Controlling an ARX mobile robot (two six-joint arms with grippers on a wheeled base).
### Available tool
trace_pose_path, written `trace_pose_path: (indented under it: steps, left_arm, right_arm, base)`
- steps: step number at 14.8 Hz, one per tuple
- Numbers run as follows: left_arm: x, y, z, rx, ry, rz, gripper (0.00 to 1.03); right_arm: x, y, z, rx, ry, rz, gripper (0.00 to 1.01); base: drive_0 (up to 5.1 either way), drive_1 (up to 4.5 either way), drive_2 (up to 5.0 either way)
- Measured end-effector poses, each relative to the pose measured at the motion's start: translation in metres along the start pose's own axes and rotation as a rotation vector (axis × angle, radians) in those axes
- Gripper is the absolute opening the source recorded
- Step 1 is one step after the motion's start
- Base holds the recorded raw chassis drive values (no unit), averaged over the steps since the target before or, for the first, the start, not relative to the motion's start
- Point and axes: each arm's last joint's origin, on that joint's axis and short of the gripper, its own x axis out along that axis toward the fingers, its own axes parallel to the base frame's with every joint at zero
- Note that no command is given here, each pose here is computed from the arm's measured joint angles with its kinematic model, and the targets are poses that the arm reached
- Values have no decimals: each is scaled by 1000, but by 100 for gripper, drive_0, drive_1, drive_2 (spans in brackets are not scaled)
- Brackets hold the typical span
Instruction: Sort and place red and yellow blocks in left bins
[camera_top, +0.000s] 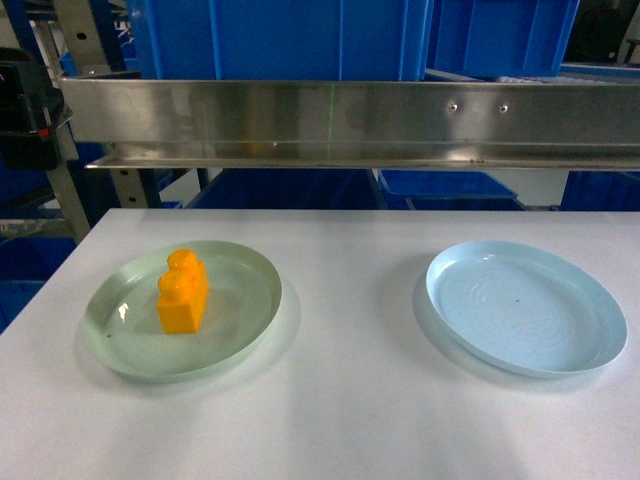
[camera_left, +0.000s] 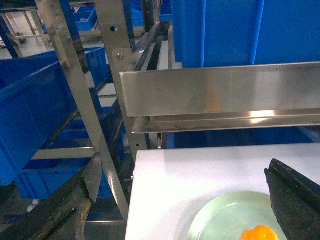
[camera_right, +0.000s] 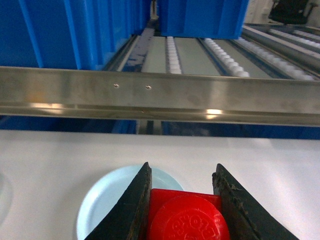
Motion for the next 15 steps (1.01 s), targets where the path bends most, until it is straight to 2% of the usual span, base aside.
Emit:
trace_pose_path:
  steps: [1, 2, 3, 4, 5, 8, 10, 14, 15]
  left_arm:
    - [0, 0, 0, 0, 0, 0, 98]
    - [0, 0, 0, 0, 0, 0, 98]
    - [0, 0, 0, 0, 0, 0, 98]
    - [0, 0, 0, 0, 0, 0, 98]
    - [0, 0, 0, 0, 0, 0, 98]
    - [0, 0, 0, 0, 1, -2, 98]
    - [0, 0, 0, 0, 0, -1, 98]
    - [0, 0, 0, 0, -3, 0, 98]
    - [1, -3, 1, 3, 6, 16, 98]
  right_arm:
    - [-26, -4, -4, -18, 3, -33, 30]
    - [-42, -7, -5, -30, -18, -45, 30]
    - [-53, -15, 0, -24, -32, -55, 30]
    - [-58, -24, 4, -14, -60, -93, 30]
    - [-57, -27, 4, -12, -61, -105, 30]
    - [-52, -22, -6, -18, -9, -54, 30]
    - [-55, -20, -5, -17, -10, -35, 30]
    - [-55, -24, -4, -3, -41, -49, 30]
    - [-55, -24, -4, -3, -41, -49, 30]
  base:
    - [0, 0, 0]
    - [0, 0, 0]
    - [0, 0, 0]
    - [0, 0, 0]
    - [0, 0, 0]
    - [0, 0, 0]
    - [0, 0, 0]
    - [0, 0, 0]
    - [0, 0, 0]
